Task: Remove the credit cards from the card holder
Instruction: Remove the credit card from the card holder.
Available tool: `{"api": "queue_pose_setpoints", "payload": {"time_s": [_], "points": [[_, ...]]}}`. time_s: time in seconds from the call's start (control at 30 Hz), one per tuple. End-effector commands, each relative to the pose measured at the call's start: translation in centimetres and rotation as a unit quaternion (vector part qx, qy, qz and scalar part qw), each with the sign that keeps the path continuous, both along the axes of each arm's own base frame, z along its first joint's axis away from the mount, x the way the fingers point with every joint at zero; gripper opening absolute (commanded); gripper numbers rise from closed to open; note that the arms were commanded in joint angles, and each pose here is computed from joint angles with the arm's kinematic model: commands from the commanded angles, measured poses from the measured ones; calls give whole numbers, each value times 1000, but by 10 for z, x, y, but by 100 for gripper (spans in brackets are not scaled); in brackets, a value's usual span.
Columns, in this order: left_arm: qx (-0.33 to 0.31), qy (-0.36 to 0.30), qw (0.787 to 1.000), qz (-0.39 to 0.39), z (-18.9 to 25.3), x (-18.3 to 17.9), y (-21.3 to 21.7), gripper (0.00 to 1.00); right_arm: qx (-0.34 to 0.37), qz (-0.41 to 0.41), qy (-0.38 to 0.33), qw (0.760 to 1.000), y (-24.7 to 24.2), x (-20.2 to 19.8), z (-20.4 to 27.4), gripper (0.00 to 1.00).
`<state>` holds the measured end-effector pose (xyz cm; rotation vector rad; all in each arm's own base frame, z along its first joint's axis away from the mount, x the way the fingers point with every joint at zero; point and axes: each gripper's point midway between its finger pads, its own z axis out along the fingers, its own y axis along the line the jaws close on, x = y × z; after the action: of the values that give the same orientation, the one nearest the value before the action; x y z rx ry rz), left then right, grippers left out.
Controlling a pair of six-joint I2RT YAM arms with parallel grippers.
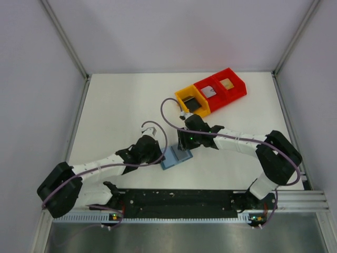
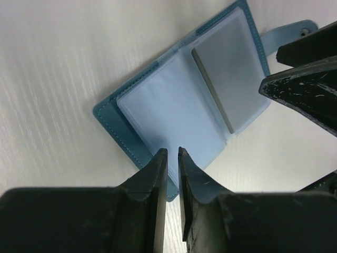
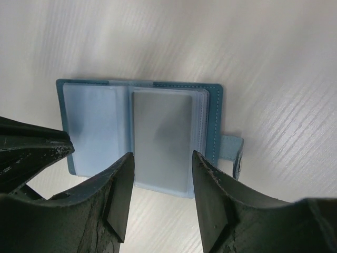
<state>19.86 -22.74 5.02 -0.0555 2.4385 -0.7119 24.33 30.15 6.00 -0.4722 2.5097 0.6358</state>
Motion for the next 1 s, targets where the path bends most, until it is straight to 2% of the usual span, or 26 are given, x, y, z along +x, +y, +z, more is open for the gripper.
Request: {"api": "queue_pose_setpoints", "payload": {"time_s": [0.0,0.13,0.63,0.97], "points": [[3,9,1000,-20,-3,4,-12,18,-15,-6,-6,1000,-3,5,-7,48],[17,30,999,-19,-15,-2,-8,17,-15,-2,1,1000,-1,4,-11,48],[18,31,999,-19,-16,-3,-7,16,-12,15,19,1000,4,-2,-19,46],[17,31,999,-21,-16,-3,-8,16,12,29,21,999,13,-5,-8,37]]}}
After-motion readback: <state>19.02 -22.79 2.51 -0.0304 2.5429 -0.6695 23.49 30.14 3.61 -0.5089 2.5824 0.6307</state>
